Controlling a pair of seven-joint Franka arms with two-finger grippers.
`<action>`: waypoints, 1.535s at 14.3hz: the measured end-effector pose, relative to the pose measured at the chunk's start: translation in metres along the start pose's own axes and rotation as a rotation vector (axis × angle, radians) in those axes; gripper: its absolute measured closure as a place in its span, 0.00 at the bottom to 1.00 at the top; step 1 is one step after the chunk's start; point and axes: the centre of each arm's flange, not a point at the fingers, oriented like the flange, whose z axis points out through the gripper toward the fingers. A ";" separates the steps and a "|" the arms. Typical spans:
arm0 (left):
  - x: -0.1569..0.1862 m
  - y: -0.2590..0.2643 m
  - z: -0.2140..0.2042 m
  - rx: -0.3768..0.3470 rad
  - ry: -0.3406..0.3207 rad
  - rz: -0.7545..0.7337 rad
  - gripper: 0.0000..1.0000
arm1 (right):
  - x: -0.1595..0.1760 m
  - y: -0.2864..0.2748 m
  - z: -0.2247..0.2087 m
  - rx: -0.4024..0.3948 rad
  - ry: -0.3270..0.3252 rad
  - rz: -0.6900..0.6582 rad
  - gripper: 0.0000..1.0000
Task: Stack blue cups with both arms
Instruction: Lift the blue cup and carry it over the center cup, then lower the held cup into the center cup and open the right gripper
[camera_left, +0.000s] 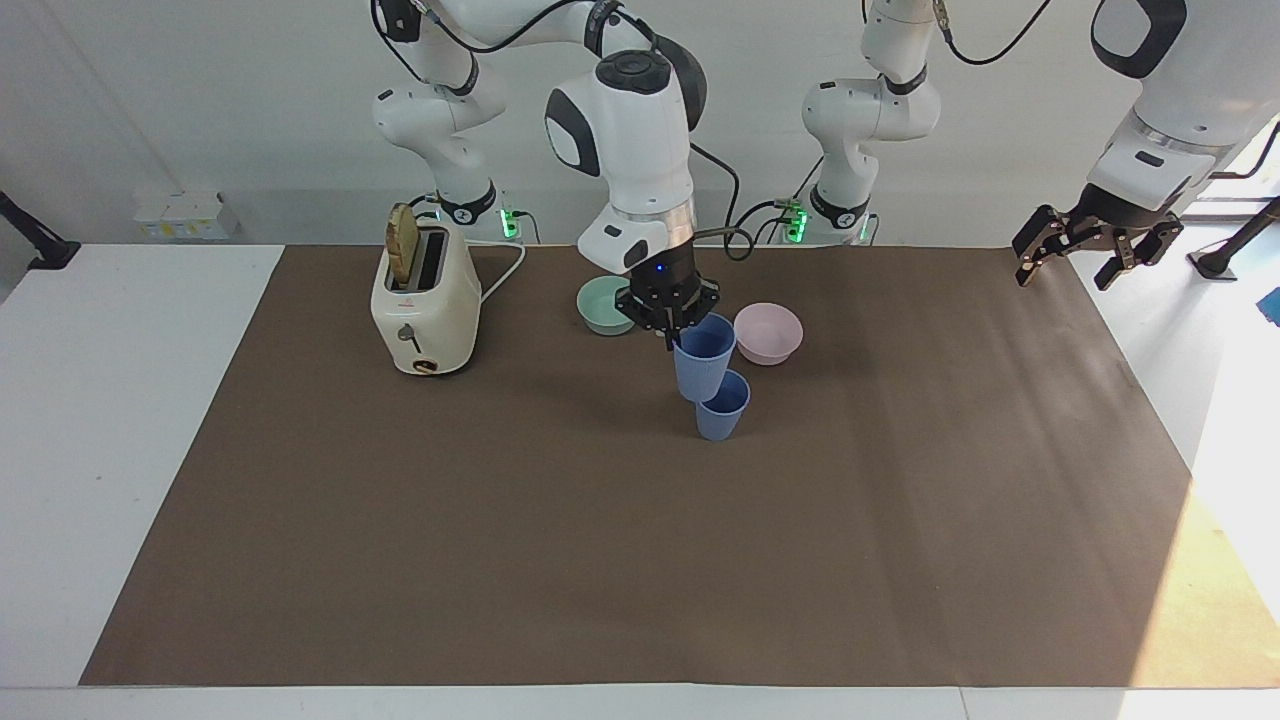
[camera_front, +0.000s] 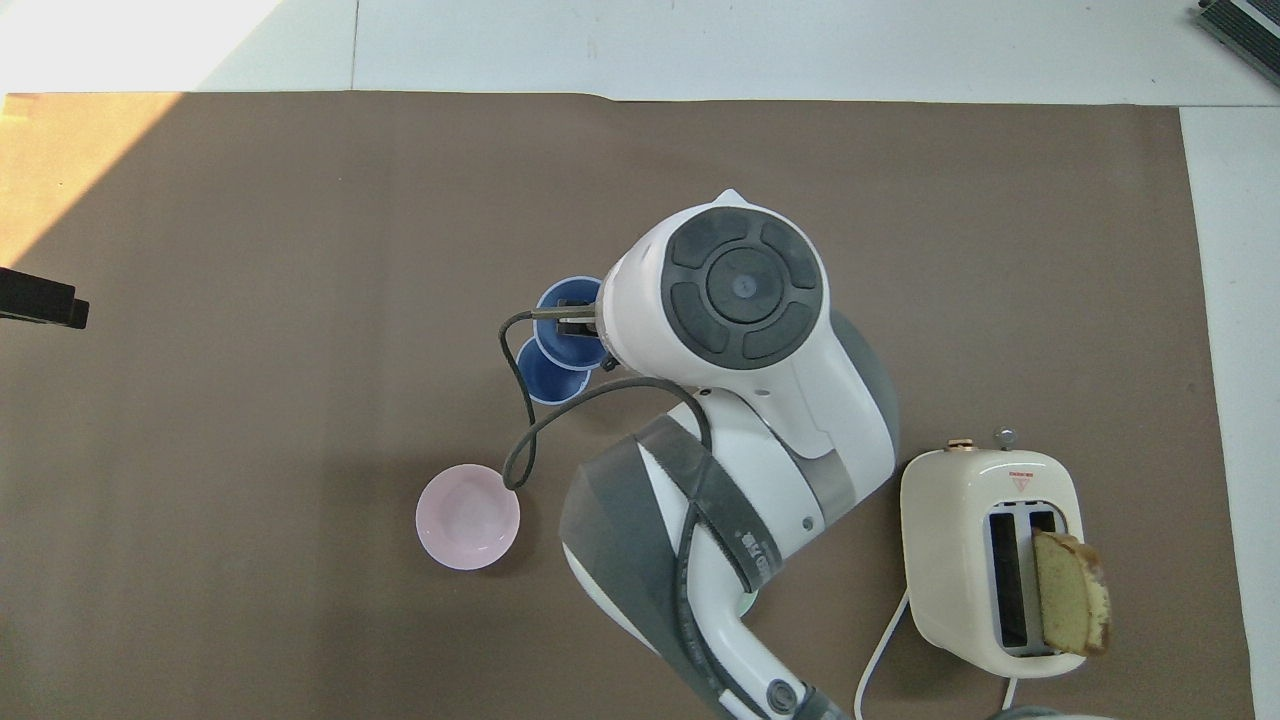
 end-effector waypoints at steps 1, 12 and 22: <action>0.000 0.000 0.000 0.000 0.000 0.000 0.00 | -0.003 -0.007 0.008 -0.004 -0.009 -0.004 0.95; 0.000 0.000 0.000 0.000 -0.001 0.000 0.00 | -0.013 -0.022 0.033 -0.019 -0.039 -0.019 0.95; 0.000 0.000 0.000 0.000 -0.001 0.001 0.00 | -0.018 -0.032 0.069 -0.028 -0.059 -0.034 0.78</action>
